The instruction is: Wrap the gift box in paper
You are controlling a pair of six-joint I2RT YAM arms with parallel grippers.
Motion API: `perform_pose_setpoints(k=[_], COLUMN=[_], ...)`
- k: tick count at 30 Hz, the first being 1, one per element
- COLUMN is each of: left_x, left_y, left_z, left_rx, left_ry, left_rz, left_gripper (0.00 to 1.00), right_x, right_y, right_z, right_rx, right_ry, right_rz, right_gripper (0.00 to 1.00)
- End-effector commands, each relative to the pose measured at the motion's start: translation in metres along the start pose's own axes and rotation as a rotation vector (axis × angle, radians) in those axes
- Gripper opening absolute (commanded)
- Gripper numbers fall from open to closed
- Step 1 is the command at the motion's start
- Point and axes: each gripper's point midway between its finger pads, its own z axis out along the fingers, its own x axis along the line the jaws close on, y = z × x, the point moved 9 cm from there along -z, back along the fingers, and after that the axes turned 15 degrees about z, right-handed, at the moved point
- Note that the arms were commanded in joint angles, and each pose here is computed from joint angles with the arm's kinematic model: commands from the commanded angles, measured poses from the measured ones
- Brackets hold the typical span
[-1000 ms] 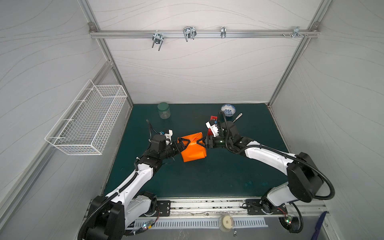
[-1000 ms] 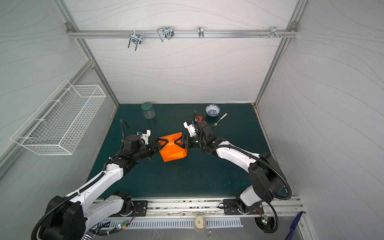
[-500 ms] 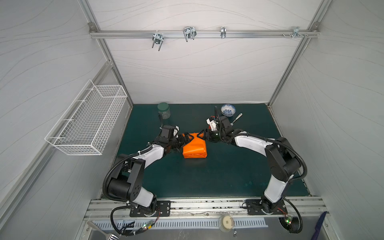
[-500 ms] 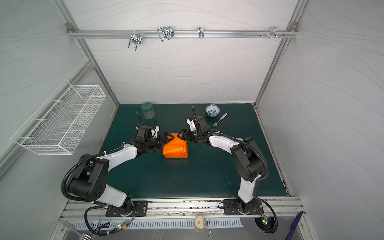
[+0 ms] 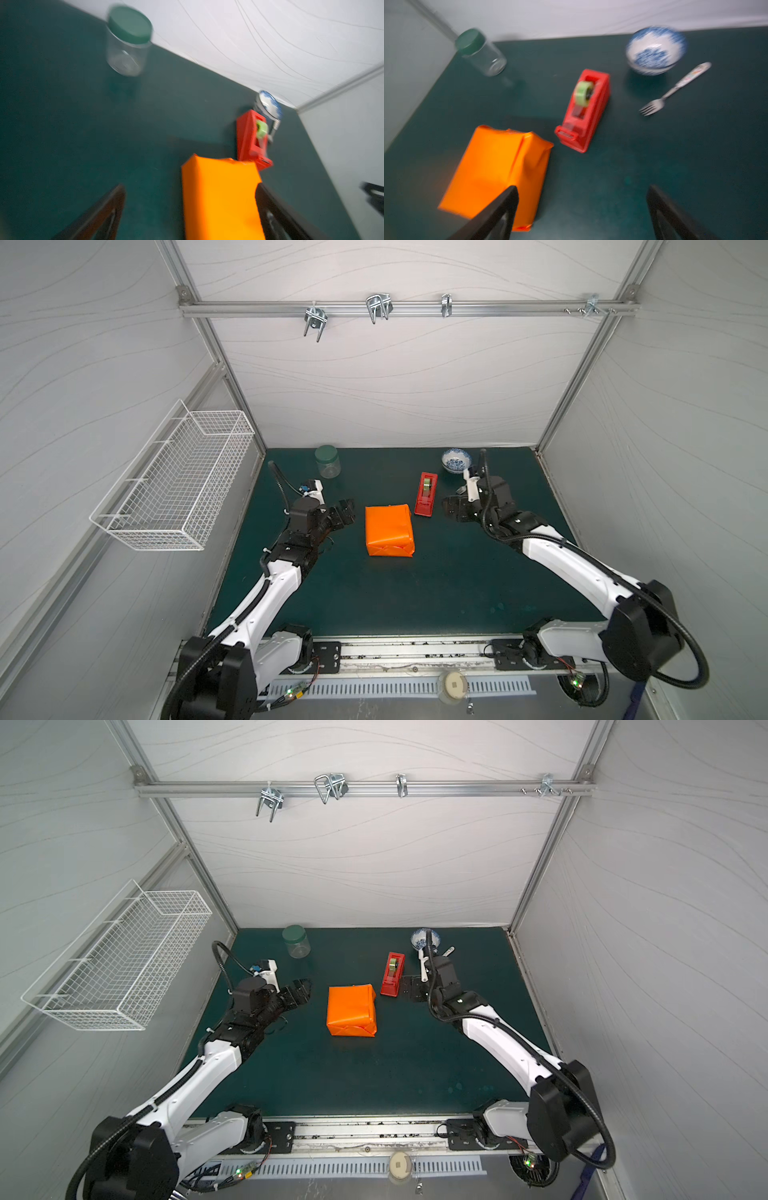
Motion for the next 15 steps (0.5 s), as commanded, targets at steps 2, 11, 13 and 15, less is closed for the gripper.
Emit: perform_pose_setpoints(k=[2,11,13,15], left_x=[0.037,0.068,0.073,0.077], left_y=[-0.01,-0.046,-0.044,-0.05], left_z=[0.0,0.059,0.066,0.071], left_rx=[-0.082,-0.041,0.005,-0.022], left_ry=[0.311,0.158,0.147,0.14], left_rz=[0.243,0.191,0.19,0.192], left_gripper=[0.99,0.99,0.99,0.99], right_x=[-0.071,-0.109,-0.121,-0.139], right_y=[-0.011,-0.041,-0.04,-0.045], right_z=[0.018,0.063,0.066,0.072], right_rx=[-0.131,-0.221,-0.223,-0.222], right_ry=[-0.353,-0.249,-0.223,-0.182], right_rz=[-0.104,-0.182,-0.133,-0.053], right_gripper=[0.99,0.99,0.99,0.99])
